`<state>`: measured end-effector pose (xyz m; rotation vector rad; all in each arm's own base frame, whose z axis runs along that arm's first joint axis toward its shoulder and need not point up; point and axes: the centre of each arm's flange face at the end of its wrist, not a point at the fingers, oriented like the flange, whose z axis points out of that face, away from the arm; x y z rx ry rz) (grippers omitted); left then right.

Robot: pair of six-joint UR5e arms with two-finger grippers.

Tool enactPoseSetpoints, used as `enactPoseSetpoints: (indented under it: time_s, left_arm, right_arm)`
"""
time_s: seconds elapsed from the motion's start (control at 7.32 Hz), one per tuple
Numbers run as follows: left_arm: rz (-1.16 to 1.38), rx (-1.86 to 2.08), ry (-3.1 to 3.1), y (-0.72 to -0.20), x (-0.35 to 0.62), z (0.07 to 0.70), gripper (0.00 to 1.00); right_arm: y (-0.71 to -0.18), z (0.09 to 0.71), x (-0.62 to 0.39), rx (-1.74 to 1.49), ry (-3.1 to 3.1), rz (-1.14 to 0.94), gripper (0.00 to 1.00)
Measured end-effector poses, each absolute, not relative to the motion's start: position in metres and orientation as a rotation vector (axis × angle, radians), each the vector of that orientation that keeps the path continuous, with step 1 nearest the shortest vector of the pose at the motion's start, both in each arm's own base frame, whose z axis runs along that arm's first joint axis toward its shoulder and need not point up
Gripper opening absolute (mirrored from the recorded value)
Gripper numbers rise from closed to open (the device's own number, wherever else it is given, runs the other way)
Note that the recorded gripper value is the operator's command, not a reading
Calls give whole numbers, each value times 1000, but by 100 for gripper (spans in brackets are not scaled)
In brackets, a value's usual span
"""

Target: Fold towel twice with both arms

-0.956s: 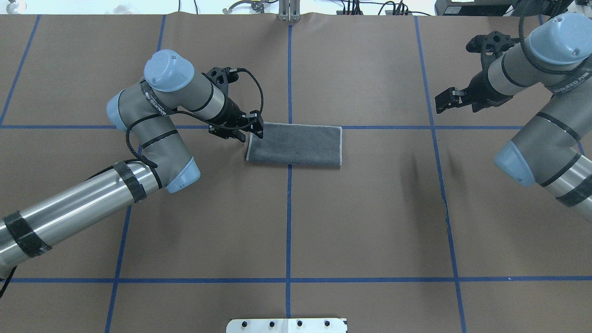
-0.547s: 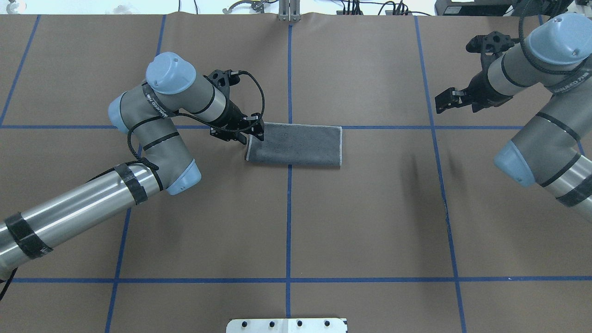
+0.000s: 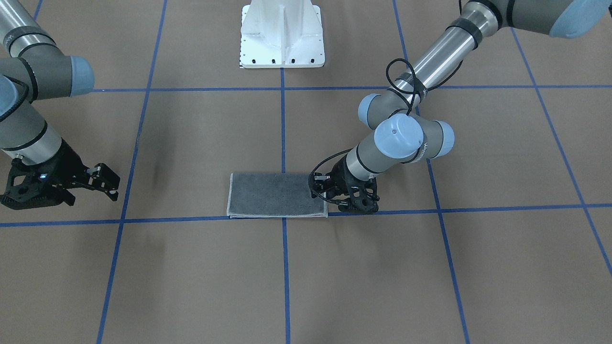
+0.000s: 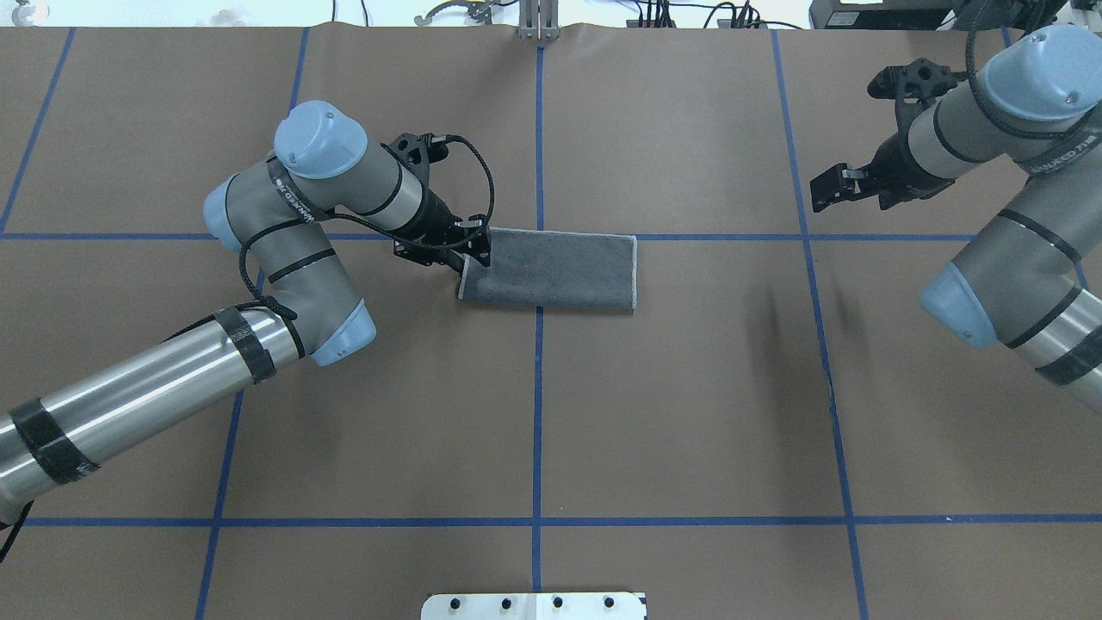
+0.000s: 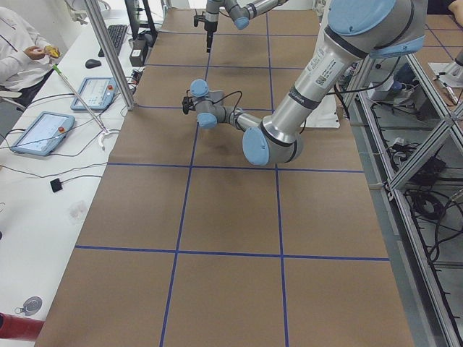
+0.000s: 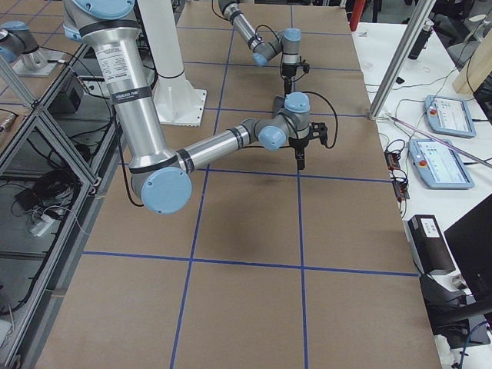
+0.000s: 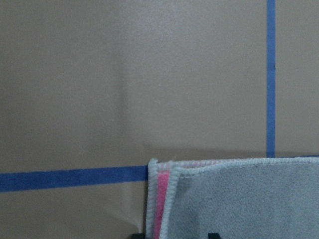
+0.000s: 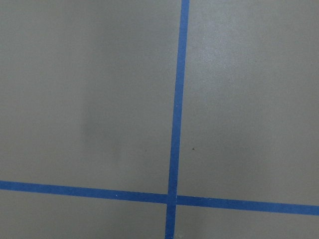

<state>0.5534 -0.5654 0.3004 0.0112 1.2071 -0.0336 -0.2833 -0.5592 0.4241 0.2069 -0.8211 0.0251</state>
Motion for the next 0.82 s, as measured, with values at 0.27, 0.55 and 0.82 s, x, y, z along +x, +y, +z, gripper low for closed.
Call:
enactPoseSetpoints:
  time_s: [0.27,0.55,0.82]
  left_arm:
    - [-55,-5,1209,-565,554,299,32]
    - [-61,-9,1210,-564,554,299,42]
    - [-60,-9,1212,-564,554,297,54]
  right_arm:
    - [-559,424,-283,207,-821,25,98]
    - [-559,424,-283,207,-821,26,98]
    - [-559,424,-283,207,-822,25,98]
